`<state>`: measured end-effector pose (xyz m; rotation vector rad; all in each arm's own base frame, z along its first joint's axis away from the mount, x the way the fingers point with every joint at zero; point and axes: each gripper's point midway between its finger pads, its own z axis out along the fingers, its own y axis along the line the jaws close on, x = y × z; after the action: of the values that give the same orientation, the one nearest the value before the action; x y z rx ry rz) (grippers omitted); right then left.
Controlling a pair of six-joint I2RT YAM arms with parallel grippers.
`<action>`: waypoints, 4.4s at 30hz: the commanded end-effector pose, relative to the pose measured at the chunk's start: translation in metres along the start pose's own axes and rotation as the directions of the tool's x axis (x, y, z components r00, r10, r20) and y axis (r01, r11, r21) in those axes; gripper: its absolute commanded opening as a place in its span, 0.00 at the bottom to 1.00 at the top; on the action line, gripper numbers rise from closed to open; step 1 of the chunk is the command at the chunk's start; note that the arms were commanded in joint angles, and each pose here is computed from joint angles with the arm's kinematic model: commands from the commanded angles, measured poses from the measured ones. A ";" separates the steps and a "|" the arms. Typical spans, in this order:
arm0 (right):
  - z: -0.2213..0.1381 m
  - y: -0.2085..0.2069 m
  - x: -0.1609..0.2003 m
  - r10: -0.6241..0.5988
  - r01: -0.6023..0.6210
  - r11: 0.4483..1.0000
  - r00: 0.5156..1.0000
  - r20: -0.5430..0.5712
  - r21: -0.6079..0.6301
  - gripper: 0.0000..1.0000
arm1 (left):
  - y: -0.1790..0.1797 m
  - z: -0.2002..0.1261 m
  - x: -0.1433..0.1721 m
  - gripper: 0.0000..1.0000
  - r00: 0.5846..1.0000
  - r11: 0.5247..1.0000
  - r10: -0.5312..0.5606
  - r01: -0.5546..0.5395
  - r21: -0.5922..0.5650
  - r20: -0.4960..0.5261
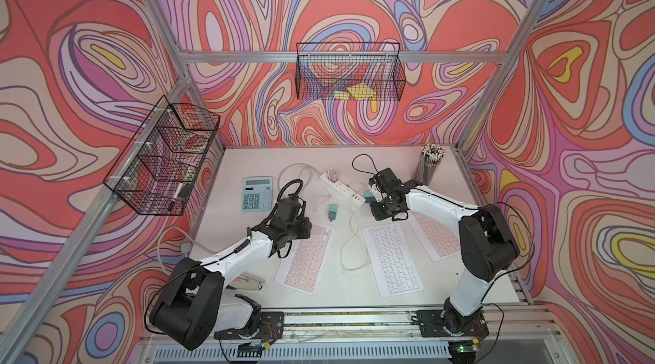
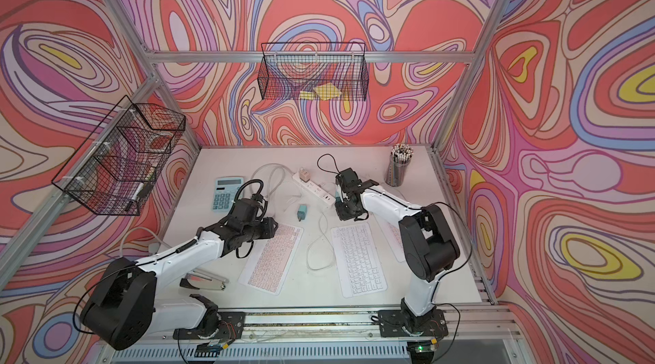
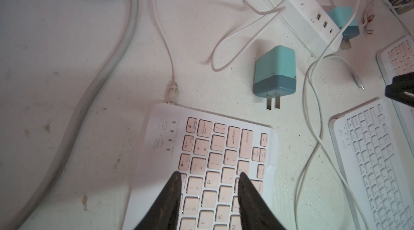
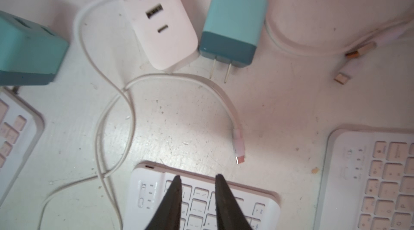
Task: Unplug the wireless keyboard
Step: Adjust the keyboard at the center of the board, then remove the plug from the socket.
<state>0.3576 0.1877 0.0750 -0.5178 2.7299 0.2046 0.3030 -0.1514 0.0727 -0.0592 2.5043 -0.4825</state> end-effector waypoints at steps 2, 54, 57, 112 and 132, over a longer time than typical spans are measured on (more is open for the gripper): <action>-0.021 0.020 -0.023 0.011 0.000 0.995 0.995 0.104 -0.099 0.28 | -0.003 -0.005 -0.010 0.44 0.997 0.996 -0.068 0.066 0.051 0.031; 0.099 0.064 -0.198 -0.159 0.276 0.917 0.915 0.372 -0.287 0.37 | -0.034 0.112 -0.137 0.42 0.968 0.933 -0.248 0.252 0.257 -0.049; 0.099 0.067 -0.200 -0.158 0.285 0.911 0.908 0.388 -0.297 0.35 | -0.033 0.116 -0.134 0.42 0.965 0.930 -0.256 0.263 0.258 -0.061; 0.095 0.145 -0.177 -0.227 0.372 0.902 0.839 0.494 -0.218 0.13 | 0.018 0.166 -0.102 0.33 0.894 0.895 -0.442 0.445 0.023 -0.071; 0.054 0.161 -0.204 0.068 0.274 0.825 0.819 0.569 -0.494 0.07 | 0.043 0.178 -0.060 0.30 0.892 0.904 -0.426 0.413 -0.111 -0.153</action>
<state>0.5182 0.3765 0.0716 -0.5640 2.1109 0.7786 0.5033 -0.1862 0.0363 -0.5154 2.4172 -0.8205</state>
